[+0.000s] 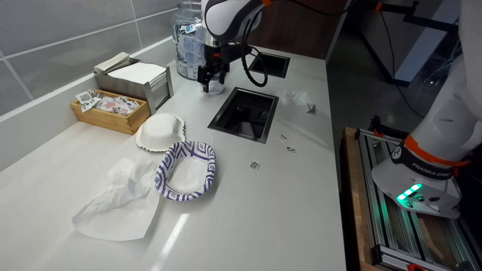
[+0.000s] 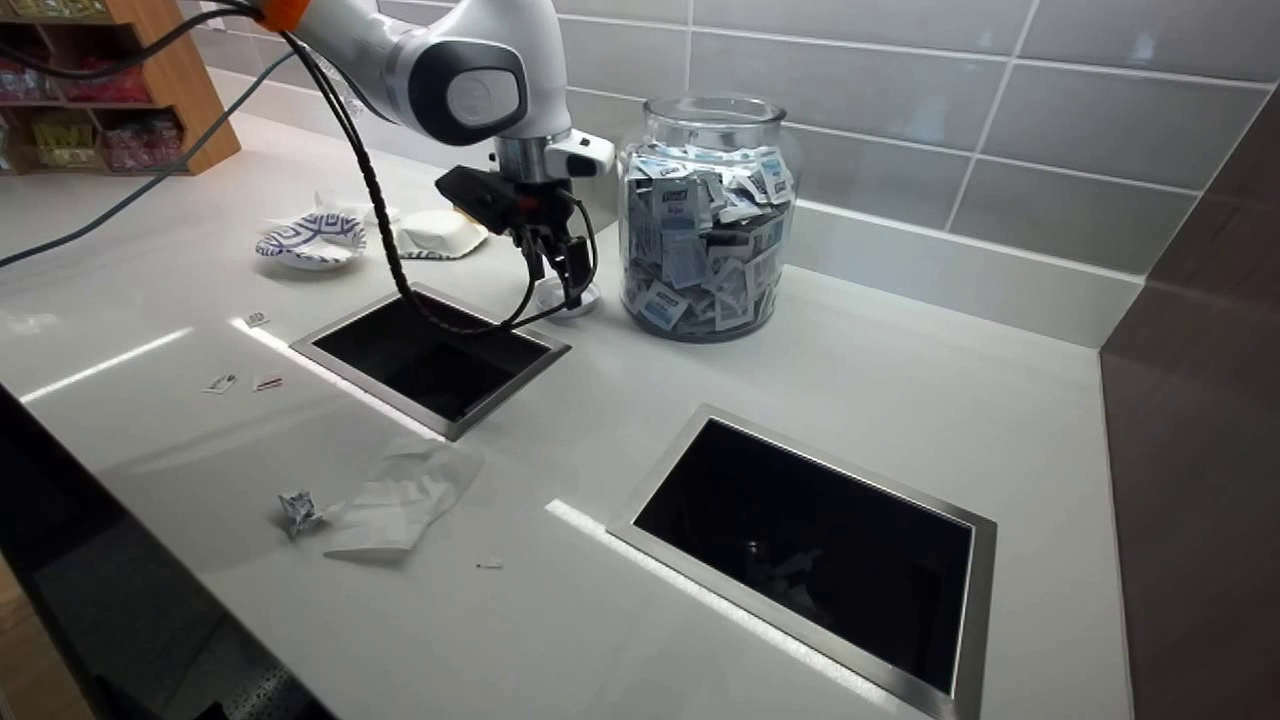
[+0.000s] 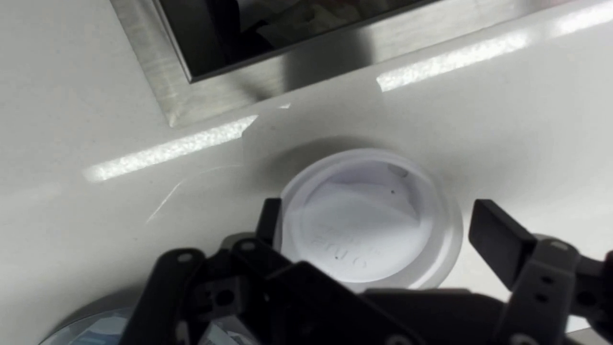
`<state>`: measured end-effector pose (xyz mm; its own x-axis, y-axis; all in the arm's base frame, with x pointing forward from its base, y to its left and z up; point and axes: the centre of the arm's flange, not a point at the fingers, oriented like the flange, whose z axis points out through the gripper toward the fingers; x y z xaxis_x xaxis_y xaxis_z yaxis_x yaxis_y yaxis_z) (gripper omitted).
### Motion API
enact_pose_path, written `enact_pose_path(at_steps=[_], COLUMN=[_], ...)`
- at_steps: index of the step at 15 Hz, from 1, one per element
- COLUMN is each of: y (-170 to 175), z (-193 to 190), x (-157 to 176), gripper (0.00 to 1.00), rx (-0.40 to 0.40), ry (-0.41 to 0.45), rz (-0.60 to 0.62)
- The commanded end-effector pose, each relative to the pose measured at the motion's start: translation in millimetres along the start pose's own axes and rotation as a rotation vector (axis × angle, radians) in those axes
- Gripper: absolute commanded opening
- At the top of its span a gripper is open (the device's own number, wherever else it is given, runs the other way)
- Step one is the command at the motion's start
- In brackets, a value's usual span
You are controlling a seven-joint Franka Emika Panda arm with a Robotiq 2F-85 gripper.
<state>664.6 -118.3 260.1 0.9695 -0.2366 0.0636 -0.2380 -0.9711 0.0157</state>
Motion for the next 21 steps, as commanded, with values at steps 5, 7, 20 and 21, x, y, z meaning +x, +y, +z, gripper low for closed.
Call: enact_pose_path(at_steps=[5, 7, 20, 21], y=[10, 10, 9, 9], z=[10, 14, 33, 34], x=[-3, -1, 5, 6], gripper=[1.00, 1.00, 0.39, 0.30], rx=[0.035, 0.037, 0.031, 0.031], ry=[0.011, 0.010, -0.026, -0.025], rz=[-0.045, -0.052, -0.075, -0.075])
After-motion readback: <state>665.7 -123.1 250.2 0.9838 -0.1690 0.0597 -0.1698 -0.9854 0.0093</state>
